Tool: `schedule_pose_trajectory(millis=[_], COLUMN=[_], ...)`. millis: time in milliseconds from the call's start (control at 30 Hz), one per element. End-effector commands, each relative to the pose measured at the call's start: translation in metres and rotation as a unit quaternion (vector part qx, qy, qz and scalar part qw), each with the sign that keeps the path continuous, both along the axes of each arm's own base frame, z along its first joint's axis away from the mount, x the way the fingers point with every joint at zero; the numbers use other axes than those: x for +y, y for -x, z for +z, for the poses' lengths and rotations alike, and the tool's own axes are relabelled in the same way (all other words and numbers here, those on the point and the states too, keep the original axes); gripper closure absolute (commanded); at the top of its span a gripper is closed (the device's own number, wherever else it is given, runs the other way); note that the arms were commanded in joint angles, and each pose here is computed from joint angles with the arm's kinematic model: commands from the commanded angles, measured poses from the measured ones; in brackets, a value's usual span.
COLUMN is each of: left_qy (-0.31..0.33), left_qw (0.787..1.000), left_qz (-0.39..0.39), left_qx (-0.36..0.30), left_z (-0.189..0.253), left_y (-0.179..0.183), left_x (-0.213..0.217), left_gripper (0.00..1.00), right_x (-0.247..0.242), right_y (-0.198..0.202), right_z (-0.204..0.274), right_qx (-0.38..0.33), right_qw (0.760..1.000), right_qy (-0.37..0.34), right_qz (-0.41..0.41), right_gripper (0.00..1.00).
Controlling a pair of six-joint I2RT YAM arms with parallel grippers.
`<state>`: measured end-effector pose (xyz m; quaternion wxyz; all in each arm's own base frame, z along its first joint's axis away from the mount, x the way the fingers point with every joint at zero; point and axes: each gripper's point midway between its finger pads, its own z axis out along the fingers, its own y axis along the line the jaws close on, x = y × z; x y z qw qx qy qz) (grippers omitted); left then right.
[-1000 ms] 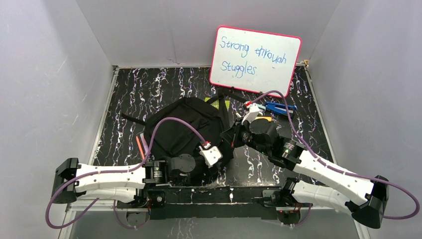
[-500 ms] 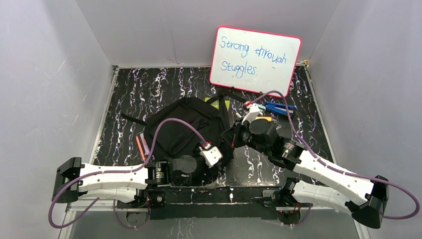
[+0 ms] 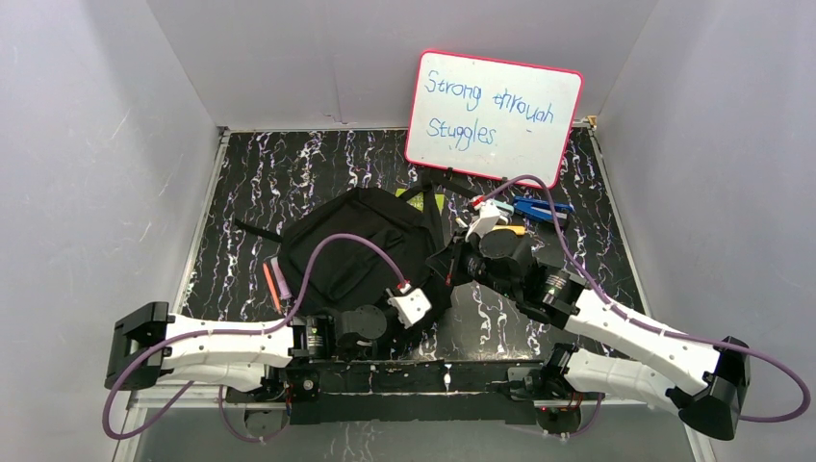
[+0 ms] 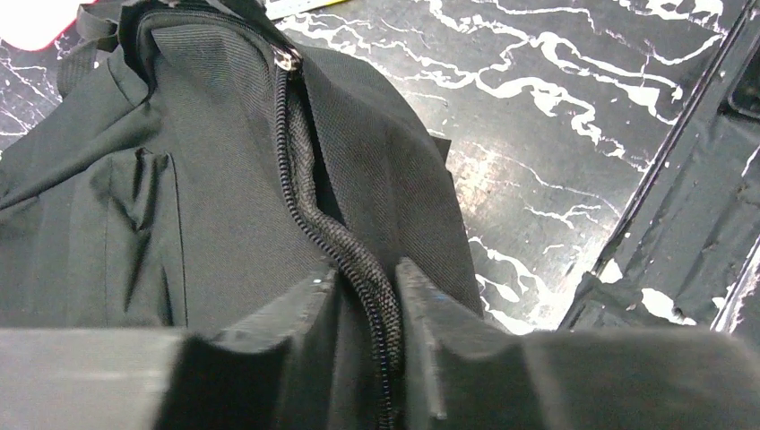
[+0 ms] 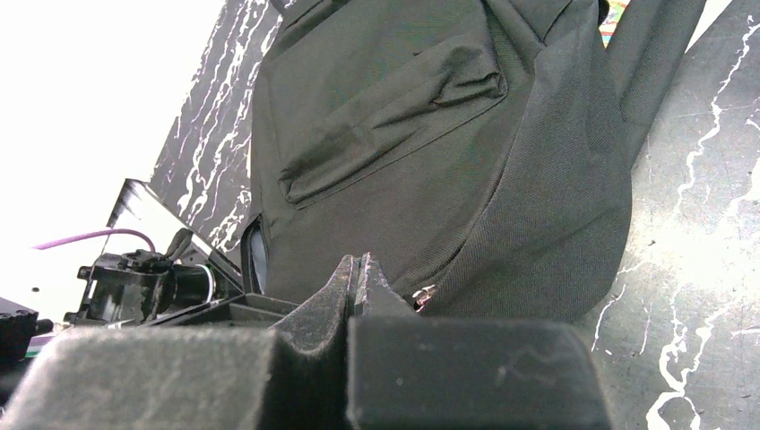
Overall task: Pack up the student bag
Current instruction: Unzip the student bag at the center of the board.
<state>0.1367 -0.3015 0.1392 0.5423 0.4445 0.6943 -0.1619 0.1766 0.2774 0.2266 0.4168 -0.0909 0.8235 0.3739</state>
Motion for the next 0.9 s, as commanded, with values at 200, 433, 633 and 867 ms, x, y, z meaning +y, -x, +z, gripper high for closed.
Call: schedule_pose_trajectory(millis=[200, 433, 633, 867], left_qy=[0.012, -0.003, -0.022, -0.030], left_qw=[0.998, 0.992, 0.985, 0.978], left_qz=[-0.058, -0.122, -0.161, -0.192], left_qx=[0.022, 0.044, 0.057, 0.070], left_z=[0.004, 0.003, -0.004, -0.007], left_y=[0.020, 0.042, 0.055, 0.066], left_x=[-0.002, 0.000, 0.001, 0.000], left_gripper=[1.00, 1.00, 1.00, 1.00], right_x=[-0.005, -0.013, -0.021, 0.000], right_y=[-0.041, -0.105, -0.154, -0.187], right_z=[0.020, 0.025, 0.018, 0.006], right_qx=[-0.106, -0.154, -0.155, -0.179], right_qw=[0.992, 0.977, 0.976, 0.976], right_qy=[0.048, 0.112, 0.113, 0.117], right_qz=[-0.049, -0.094, -0.098, -0.034], right_gripper=[1.00, 1.00, 1.00, 1.00])
